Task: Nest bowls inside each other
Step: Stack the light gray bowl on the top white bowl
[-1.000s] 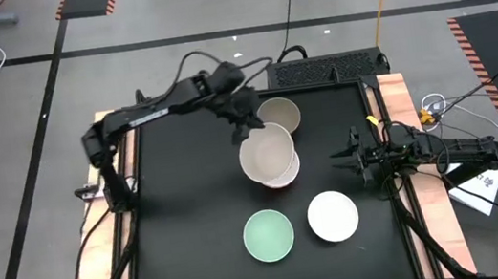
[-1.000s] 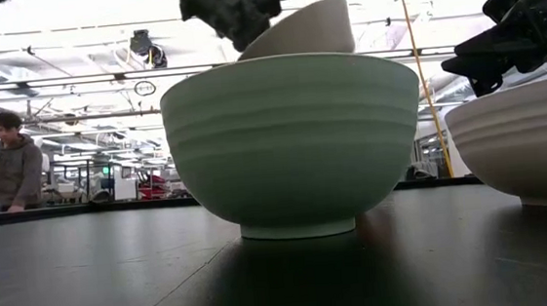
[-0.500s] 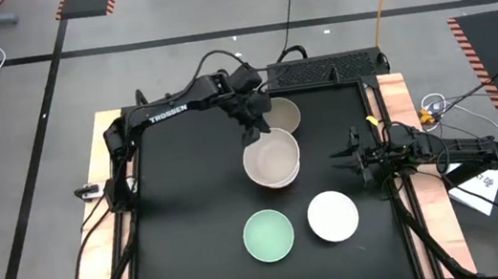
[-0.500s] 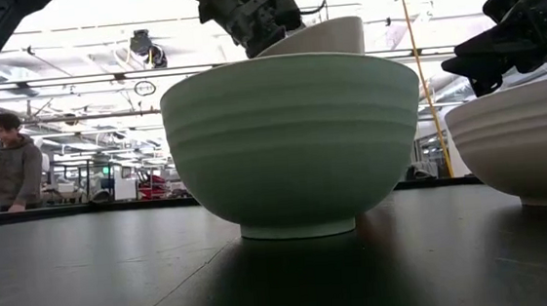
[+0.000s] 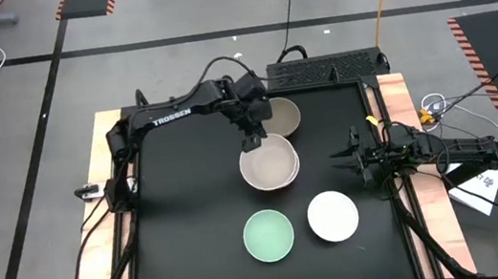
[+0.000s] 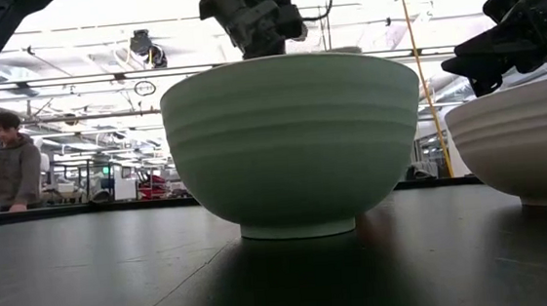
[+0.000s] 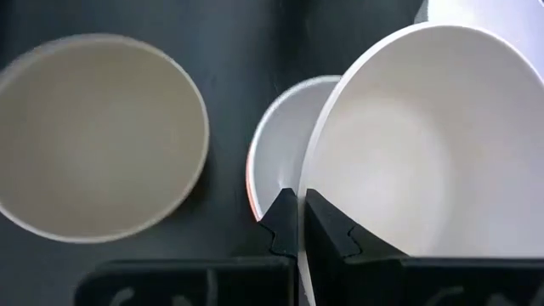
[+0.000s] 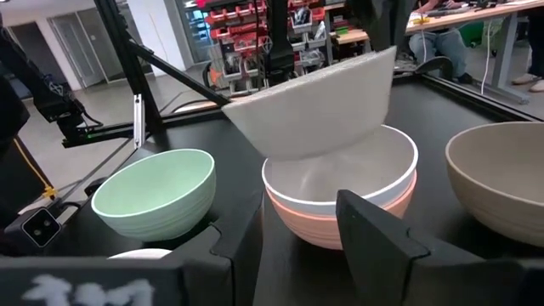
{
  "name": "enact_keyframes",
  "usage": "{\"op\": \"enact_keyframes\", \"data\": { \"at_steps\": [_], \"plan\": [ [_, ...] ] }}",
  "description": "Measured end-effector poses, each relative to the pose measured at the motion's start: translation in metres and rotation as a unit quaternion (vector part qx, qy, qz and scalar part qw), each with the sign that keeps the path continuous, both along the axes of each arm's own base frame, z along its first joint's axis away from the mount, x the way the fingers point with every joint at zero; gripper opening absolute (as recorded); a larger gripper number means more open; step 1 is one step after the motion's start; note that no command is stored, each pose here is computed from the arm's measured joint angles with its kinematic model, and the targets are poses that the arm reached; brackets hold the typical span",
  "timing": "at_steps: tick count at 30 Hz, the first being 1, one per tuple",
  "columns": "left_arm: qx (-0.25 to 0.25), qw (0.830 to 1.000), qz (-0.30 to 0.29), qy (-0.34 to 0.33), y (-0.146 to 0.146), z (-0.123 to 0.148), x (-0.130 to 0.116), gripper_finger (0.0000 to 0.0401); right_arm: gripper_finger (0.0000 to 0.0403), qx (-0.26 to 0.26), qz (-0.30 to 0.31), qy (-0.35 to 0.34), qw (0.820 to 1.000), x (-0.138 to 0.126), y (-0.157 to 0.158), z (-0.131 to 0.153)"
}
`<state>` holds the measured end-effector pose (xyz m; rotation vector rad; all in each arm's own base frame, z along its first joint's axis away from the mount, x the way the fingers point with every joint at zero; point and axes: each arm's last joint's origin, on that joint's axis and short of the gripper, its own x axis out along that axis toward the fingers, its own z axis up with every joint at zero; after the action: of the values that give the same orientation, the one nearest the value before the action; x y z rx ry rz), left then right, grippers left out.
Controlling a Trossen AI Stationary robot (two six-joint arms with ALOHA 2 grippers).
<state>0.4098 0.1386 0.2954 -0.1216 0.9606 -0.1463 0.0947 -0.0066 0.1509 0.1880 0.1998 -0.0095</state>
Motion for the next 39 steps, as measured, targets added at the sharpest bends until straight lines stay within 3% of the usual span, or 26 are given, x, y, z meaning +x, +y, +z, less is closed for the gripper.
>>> {"op": "enact_keyframes", "data": {
  "at_steps": [16,22,27,34,39],
  "plan": [
    [-0.001,1.000,-0.003,0.017,-0.003,-0.024,0.015,0.0004,0.0143,-0.003,0.000,0.000,1.000,0.000,0.000,0.000],
    [-0.008,0.997,0.008,0.079,-0.003,-0.044,0.015,0.0004,0.0143,-0.004,0.001,0.010,1.000,0.001,0.000,-0.002],
    [0.002,0.995,0.016,0.098,-0.007,-0.042,0.012,0.0004,0.0143,-0.005,0.001,0.018,1.000,0.002,0.000,-0.003],
    [0.058,0.991,0.029,0.116,-0.024,-0.035,0.012,0.0004,0.0143,-0.004,0.001,0.027,1.000,0.002,0.000,-0.004],
    [0.060,0.991,0.015,0.115,-0.035,-0.035,0.014,0.0004,0.0143,-0.003,0.001,0.029,1.000,0.003,0.000,-0.004]
  ]
}}
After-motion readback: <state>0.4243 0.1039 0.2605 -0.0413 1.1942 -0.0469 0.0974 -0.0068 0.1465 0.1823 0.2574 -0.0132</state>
